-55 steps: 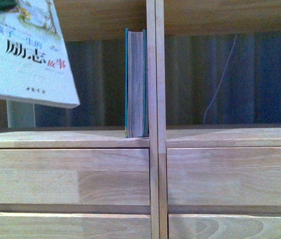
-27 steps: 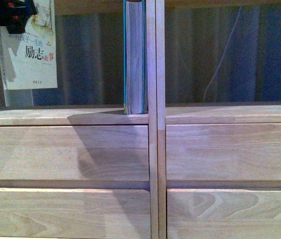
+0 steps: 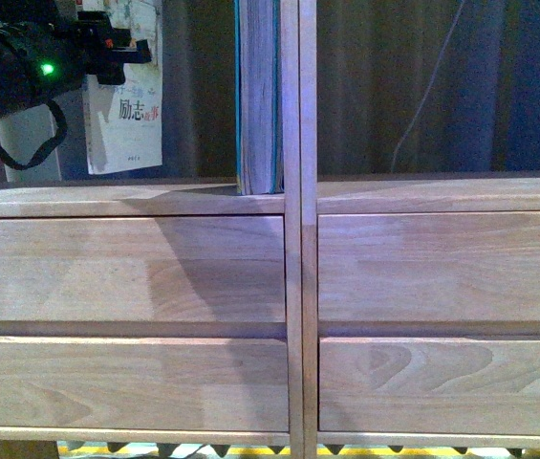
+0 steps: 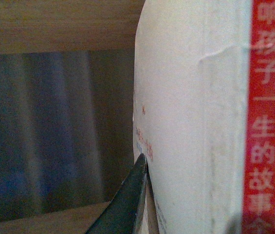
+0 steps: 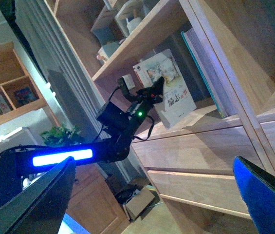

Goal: Organize books on shelf

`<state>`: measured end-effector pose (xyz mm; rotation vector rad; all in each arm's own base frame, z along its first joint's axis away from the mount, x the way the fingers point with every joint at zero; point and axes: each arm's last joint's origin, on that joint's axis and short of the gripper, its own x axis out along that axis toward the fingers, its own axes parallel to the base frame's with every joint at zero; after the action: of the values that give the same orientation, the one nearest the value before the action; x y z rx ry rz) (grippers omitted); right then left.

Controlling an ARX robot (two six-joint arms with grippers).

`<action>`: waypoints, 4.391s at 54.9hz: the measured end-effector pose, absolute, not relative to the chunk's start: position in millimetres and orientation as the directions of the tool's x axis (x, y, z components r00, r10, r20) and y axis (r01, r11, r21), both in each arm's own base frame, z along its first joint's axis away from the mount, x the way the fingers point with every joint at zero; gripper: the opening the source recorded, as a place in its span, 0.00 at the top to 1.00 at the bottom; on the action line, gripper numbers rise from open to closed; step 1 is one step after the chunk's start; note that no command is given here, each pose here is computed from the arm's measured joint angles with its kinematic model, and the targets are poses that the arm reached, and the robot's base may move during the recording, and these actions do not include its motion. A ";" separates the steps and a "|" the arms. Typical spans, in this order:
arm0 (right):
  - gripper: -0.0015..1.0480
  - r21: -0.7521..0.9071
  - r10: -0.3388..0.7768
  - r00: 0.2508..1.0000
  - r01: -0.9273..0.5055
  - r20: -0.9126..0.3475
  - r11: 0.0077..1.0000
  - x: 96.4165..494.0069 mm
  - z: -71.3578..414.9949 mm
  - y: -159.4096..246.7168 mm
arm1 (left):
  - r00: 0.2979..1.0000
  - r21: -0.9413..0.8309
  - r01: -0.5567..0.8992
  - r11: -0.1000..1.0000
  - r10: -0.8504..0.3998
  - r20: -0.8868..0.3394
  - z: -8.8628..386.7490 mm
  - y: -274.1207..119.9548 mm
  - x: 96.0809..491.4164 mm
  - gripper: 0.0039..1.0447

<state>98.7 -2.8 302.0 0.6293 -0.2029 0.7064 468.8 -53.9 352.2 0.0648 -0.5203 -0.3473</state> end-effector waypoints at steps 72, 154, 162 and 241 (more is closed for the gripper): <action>0.07 0.470 0.542 0.750 -0.660 0.378 0.586 98.7 302.0 -2.8 | 0.847 0.224 0.257 0.940 -0.331 0.415 338.5 -96.0 529.4 0.19; 0.07 0.470 0.542 0.750 -0.660 0.378 0.586 98.7 302.0 -2.8 | 0.935 0.023 0.232 0.973 -0.229 0.271 344.2 -46.9 330.7 0.06; 0.07 0.470 0.542 0.750 -0.660 0.378 0.586 98.7 302.0 -2.8 | 0.944 0.000 0.234 0.972 -0.228 0.239 346.0 -26.4 278.3 0.06; 0.97 0.009 0.000 1.000 0.000 -0.009 1.000 98.1 184.9 -0.3 | 1.000 -0.009 0.000 1.000 0.000 -0.002 181.9 0.0 124.9 0.98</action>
<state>98.1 -0.3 184.9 0.0094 0.0093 -0.0004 124.9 0.0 181.9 -0.0086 0.0021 0.0004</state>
